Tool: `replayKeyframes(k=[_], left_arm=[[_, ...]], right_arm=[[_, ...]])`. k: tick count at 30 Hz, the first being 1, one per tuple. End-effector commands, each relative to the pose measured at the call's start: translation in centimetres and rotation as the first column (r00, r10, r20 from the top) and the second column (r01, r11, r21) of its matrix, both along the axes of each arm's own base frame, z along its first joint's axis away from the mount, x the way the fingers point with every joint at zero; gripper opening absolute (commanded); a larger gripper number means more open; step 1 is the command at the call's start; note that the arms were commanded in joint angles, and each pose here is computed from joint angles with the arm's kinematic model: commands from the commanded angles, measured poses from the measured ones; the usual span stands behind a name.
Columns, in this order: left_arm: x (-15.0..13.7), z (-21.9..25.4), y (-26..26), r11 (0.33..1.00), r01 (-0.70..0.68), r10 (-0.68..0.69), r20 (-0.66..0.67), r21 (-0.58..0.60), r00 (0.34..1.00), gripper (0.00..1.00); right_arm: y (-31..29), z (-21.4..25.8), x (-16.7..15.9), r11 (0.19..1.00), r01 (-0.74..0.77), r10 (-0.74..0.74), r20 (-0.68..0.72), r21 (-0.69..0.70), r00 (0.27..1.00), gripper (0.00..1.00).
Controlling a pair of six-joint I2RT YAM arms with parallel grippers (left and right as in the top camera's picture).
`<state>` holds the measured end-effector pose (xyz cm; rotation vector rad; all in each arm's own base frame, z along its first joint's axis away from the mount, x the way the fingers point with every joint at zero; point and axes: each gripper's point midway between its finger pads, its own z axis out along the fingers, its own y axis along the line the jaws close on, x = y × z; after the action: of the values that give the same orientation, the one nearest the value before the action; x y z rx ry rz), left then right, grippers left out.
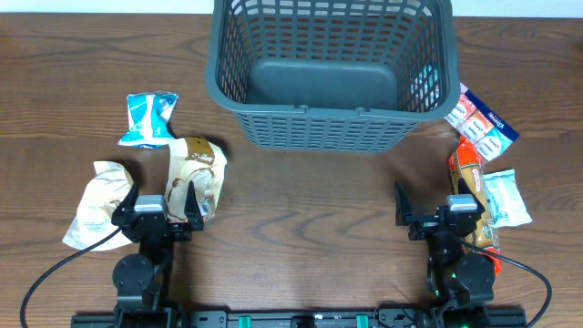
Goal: Pack container
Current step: 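Move the right gripper toward the orange spaghetti pack on the right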
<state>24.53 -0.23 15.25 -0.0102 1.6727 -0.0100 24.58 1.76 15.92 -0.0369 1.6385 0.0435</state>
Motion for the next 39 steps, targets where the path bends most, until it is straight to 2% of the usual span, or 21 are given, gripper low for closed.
replayKeyframes(k=[1, 16, 24, 39], left_arm=[[-0.1, -1.5, -0.1, 1.000, 0.007, -0.007, -0.050, -0.004, 0.999, 0.99], [-0.1, -1.5, -0.1, 1.000, 0.007, -0.007, -0.050, -0.004, 0.999, 0.99], [-0.1, -1.5, -0.1, 1.000, 0.007, -0.007, -0.050, -0.005, 0.999, 0.99], [-0.1, -1.5, -0.1, 1.000, 0.007, -0.007, -0.050, -0.004, 0.999, 0.98]], right_arm=[[0.2, 0.0, 0.0, 0.998, -0.010, 0.011, -0.004, 0.065, 1.000, 0.99], [-1.8, 5.7, -0.8, 0.997, 0.080, -0.077, -0.174, 0.008, 0.982, 0.99], [-1.8, 8.2, 0.0, 0.997, 0.073, -0.077, -0.176, -0.032, 0.981, 0.99], [-1.8, 7.6, 0.7, 0.997, 0.074, -0.081, -0.223, -0.038, 0.971, 0.99]])
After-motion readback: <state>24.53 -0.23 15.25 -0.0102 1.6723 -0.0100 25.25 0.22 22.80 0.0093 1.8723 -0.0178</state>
